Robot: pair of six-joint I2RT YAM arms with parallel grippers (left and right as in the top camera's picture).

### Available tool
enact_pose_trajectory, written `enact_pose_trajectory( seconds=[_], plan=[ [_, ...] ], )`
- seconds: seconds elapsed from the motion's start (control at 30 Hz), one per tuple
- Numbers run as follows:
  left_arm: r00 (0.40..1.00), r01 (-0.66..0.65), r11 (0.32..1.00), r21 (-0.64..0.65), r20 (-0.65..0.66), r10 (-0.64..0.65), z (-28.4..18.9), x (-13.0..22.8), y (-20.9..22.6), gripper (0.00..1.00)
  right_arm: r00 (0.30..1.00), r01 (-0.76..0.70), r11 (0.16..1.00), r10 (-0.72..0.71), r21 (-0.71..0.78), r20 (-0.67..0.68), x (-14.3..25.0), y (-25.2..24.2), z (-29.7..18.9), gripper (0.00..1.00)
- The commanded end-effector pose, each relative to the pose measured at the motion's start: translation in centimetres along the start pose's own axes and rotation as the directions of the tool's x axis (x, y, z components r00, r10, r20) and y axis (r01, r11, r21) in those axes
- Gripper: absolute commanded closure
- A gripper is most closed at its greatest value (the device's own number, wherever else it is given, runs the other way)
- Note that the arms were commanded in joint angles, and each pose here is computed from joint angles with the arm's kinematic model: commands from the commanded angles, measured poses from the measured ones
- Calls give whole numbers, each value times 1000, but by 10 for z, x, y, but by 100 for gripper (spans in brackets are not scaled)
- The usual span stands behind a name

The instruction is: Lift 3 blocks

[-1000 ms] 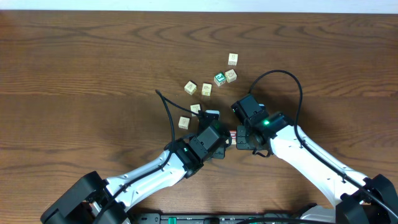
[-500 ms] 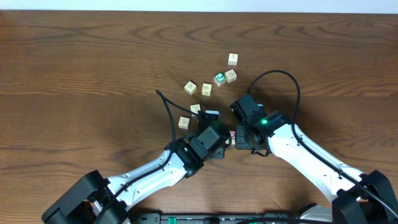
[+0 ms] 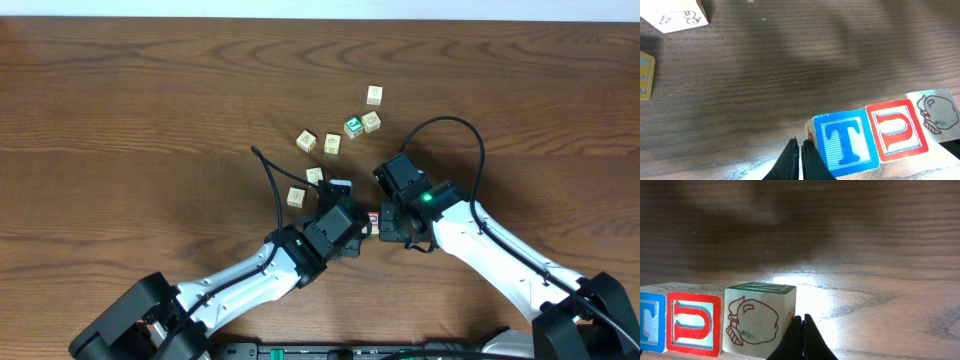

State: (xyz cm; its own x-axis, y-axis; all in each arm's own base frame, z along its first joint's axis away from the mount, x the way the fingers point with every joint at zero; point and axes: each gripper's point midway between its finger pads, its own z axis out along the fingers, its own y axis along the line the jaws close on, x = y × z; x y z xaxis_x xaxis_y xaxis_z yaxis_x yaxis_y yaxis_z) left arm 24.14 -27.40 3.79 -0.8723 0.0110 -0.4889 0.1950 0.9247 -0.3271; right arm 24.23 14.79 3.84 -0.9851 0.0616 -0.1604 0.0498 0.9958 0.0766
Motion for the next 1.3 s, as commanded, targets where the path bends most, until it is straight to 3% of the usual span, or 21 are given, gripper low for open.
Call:
enact_pose_trajectory(
  seconds=[0.0,1.27],
  plan=[
    [999,-21,977,214,-29,28,-13,1,-59,93,993,26,977,-49,-212,-105,20,44,-4,99],
    [997,0,987,164,-74,12,1,17,-44,93,994,35,975,-57,-218,-94,29,38,15,99]
  ],
)
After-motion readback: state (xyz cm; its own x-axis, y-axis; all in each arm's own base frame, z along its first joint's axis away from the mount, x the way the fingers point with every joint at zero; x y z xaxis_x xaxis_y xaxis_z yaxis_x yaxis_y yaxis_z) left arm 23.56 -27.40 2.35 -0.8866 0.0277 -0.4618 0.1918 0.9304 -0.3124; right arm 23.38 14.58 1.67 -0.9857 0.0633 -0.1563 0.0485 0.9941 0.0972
